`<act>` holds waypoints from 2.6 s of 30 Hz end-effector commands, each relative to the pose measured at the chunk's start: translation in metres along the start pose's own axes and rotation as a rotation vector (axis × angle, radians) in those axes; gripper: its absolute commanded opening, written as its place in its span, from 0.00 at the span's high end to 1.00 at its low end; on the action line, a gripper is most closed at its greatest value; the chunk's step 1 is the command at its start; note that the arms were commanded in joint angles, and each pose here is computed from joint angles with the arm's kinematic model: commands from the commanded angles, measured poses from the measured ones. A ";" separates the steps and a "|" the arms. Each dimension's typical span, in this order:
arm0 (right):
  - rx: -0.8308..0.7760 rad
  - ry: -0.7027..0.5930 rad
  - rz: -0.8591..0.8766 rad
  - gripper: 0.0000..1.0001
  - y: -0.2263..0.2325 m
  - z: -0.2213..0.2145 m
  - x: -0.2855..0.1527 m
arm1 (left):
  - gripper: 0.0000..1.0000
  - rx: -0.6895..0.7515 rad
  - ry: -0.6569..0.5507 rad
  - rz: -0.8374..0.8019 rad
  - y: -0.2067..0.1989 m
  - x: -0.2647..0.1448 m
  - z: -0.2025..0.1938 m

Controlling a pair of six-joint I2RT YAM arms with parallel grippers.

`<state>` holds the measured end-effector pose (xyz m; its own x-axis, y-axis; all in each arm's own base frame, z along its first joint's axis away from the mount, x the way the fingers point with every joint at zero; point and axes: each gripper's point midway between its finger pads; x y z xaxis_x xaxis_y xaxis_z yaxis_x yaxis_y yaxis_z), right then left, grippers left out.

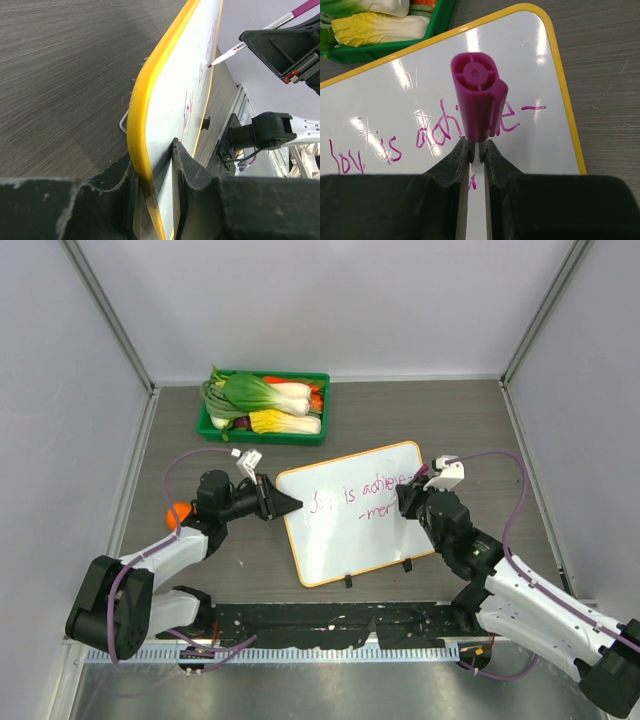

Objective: Write a sentence on the whiteboard

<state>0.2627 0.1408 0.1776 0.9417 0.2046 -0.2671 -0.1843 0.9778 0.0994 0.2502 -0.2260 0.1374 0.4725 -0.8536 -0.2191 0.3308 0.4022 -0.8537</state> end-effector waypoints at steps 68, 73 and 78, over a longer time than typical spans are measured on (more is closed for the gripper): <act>0.005 -0.030 -0.091 0.99 -0.021 0.005 -0.002 | 1.00 0.092 -0.025 0.164 0.044 -0.004 -0.005; 0.010 -0.034 -0.126 0.99 -0.029 0.007 -0.005 | 1.00 0.090 -0.022 0.165 0.045 -0.003 -0.006; 0.020 -0.043 -0.138 0.99 -0.031 0.012 -0.005 | 1.00 0.089 -0.023 0.163 0.045 -0.003 -0.005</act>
<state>0.2622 0.1210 0.1755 0.9577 0.1329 -0.2554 -0.1109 0.9889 0.0986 0.2499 -0.2258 0.1378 0.4733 -0.8533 -0.2187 0.3315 0.4026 -0.8532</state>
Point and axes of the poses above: each gripper's point midway between its finger pads, its own x axis out along the fingers, its own y axis along the line the jaws close on, z = x × y, and after that the axes turned 14 degrees about -x, right-handed
